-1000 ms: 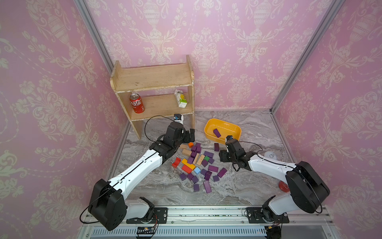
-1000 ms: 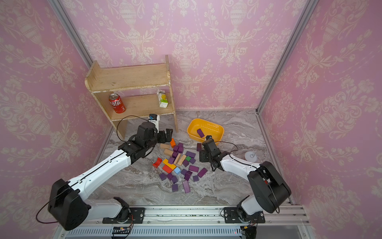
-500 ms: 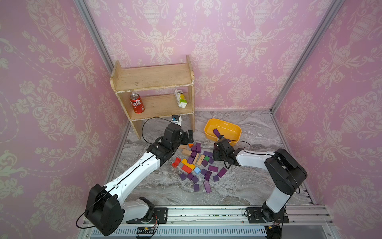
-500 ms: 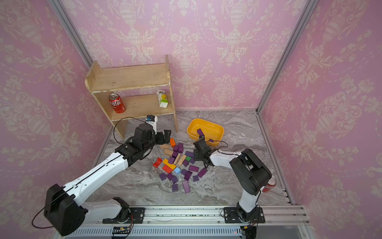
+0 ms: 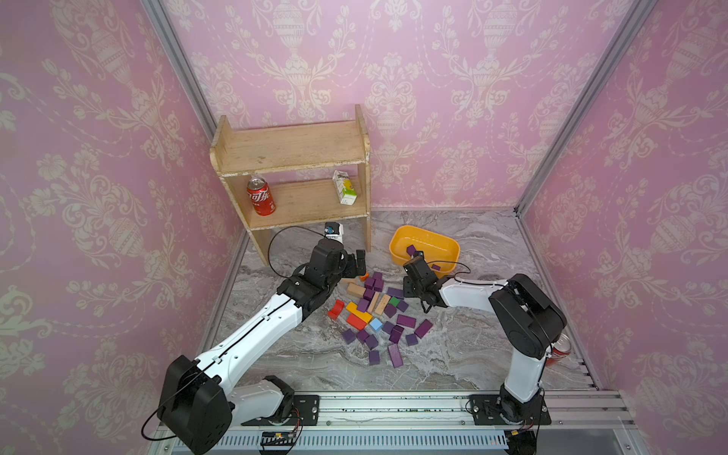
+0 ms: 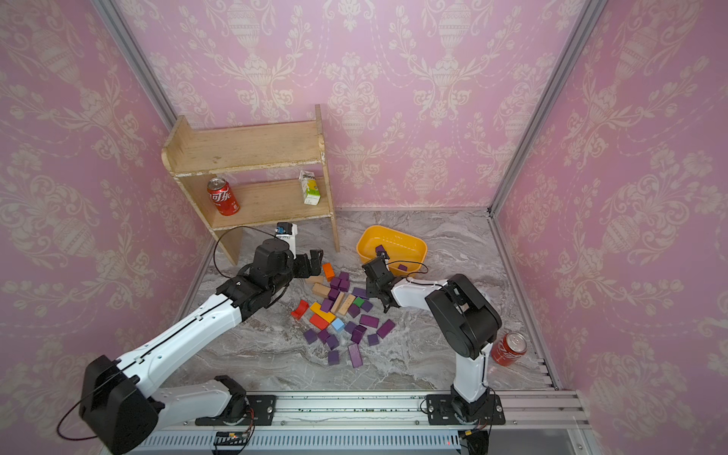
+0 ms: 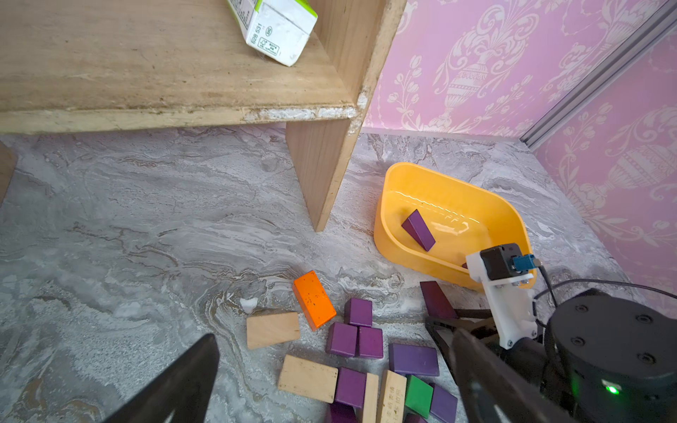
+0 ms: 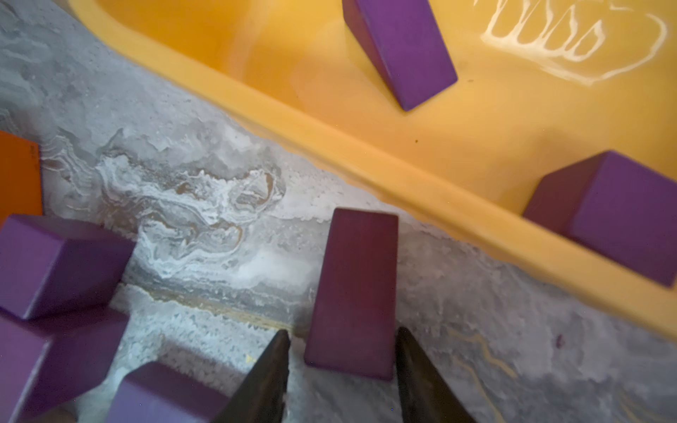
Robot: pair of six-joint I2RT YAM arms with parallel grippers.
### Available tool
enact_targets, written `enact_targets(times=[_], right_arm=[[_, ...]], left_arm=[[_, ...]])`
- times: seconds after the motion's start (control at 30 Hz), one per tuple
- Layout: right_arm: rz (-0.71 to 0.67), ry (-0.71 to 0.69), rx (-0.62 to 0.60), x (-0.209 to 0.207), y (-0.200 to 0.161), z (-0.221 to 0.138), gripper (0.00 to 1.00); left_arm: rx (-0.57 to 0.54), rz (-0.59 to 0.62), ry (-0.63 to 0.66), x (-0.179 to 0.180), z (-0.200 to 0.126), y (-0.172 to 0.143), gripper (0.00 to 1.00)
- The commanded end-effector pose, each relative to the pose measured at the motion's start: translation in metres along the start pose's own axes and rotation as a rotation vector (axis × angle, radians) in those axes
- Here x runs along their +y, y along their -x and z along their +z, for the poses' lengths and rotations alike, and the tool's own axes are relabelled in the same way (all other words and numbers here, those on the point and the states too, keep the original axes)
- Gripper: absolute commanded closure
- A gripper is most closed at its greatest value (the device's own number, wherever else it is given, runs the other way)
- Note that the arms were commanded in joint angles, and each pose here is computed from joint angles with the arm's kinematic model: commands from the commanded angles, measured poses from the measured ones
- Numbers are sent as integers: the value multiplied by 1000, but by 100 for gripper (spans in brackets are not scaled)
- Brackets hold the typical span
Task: Pick purple bricks into the storage bin
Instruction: Pick up the building block from the center of the board.
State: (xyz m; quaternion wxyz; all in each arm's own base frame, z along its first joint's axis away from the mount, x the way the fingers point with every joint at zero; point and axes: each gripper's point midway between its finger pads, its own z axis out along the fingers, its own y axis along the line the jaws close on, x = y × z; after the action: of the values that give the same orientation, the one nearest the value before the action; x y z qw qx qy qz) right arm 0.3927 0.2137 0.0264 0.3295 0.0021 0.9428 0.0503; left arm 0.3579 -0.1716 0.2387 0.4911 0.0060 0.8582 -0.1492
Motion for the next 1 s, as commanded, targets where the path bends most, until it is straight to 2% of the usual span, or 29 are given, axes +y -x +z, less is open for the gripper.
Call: enact_targets(times=[0.0, 0.37, 0.6, 0.8, 0.97], right_arm=[[-15, -50, 33, -5, -6, 7, 57], [-22, -52, 39, -5, -7, 6, 76], [-52, -10, 95, -1, -15, -5, 78], [-53, 39, 128, -2, -22, -31, 78], [-31, 77, 95, -1, -10, -60, 77]], left_arm=[[-5, 37, 27, 5, -3, -2, 1], [5, 37, 18, 2, 4, -6, 1], [5, 42, 20, 3, 4, -6, 1], [-1, 42, 21, 4, 3, -5, 1], [3, 28, 12, 3, 6, -8, 1]])
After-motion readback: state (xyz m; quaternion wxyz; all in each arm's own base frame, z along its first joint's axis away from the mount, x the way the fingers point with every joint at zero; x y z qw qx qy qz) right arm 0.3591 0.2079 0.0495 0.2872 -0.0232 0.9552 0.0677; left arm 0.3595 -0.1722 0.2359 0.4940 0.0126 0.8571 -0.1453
